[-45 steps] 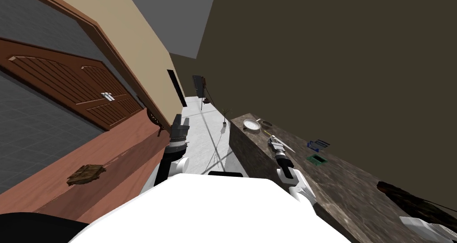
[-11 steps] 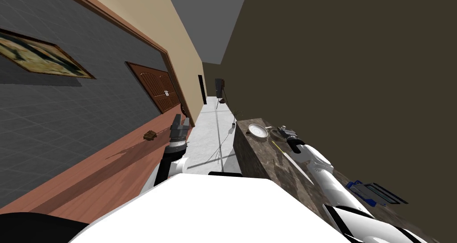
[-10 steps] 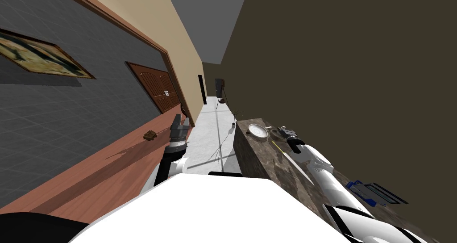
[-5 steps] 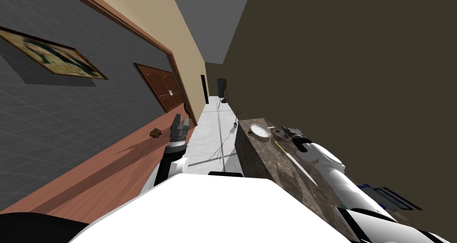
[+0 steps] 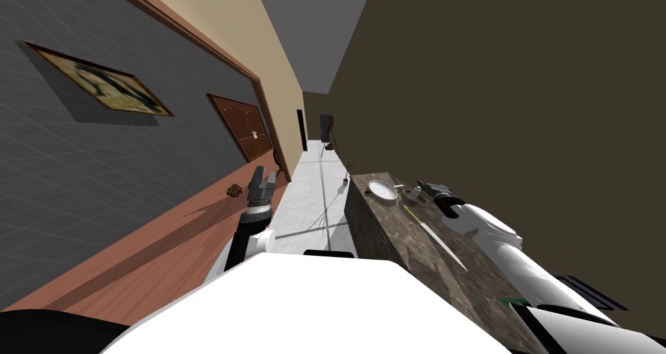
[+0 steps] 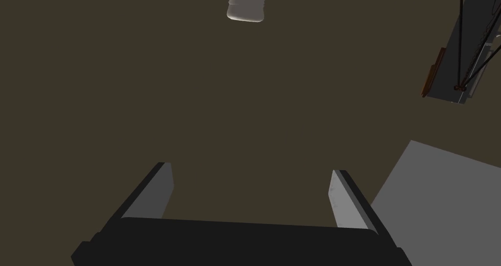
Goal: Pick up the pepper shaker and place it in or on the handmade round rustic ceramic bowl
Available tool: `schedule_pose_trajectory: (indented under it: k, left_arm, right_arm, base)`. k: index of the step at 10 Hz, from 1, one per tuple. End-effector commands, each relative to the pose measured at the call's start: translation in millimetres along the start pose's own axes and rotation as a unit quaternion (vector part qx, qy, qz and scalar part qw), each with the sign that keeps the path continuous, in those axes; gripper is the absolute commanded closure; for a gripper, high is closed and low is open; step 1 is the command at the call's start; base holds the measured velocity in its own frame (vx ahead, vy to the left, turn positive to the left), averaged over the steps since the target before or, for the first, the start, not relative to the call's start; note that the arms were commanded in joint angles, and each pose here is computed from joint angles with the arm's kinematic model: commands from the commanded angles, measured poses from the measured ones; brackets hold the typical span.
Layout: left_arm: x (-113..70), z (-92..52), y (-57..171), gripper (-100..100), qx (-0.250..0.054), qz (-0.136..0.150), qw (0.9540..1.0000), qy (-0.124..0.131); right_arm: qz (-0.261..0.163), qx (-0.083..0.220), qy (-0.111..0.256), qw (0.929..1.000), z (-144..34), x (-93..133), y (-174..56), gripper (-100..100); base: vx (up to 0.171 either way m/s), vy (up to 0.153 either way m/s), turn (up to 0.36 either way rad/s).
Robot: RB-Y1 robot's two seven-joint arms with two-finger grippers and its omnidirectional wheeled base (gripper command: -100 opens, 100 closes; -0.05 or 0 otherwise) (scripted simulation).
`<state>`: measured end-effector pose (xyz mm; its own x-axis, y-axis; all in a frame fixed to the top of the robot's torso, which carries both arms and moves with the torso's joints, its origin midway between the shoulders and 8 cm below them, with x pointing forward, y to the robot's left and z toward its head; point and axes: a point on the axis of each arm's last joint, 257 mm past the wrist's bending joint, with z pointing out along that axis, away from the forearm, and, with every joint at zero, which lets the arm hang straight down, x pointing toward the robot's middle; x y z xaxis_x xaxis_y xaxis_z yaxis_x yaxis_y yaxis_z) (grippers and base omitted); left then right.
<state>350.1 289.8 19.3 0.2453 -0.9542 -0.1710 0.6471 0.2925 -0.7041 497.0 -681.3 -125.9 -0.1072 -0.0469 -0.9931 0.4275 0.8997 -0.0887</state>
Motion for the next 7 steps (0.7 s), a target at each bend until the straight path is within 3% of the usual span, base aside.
schedule_pose_trajectory:
  k: [1,2,7]
  left_arm:
    - [0.0,0.0,0.0,0,0.000,0.000,1.0000,0.000]
    - [0.0,0.0,0.0,0,0.000,0.000,1.0000,0.000]
    - [0.0,0.0,0.0,0,0.000,0.000,1.0000,0.000]
  right_arm:
    - [0.000,0.000,0.000,1.0000,0.0,0.0,0.0,-100]
    - [0.001,0.000,0.000,1.0000,0.2,-0.6,-0.7,0]
    - [0.001,0.000,0.000,1.0000,0.1,-0.5,-0.6,0]
  base:
    - [-0.020,0.014,0.011]
    - [0.000,0.000,0.000]
    - [0.000,0.000,0.000]
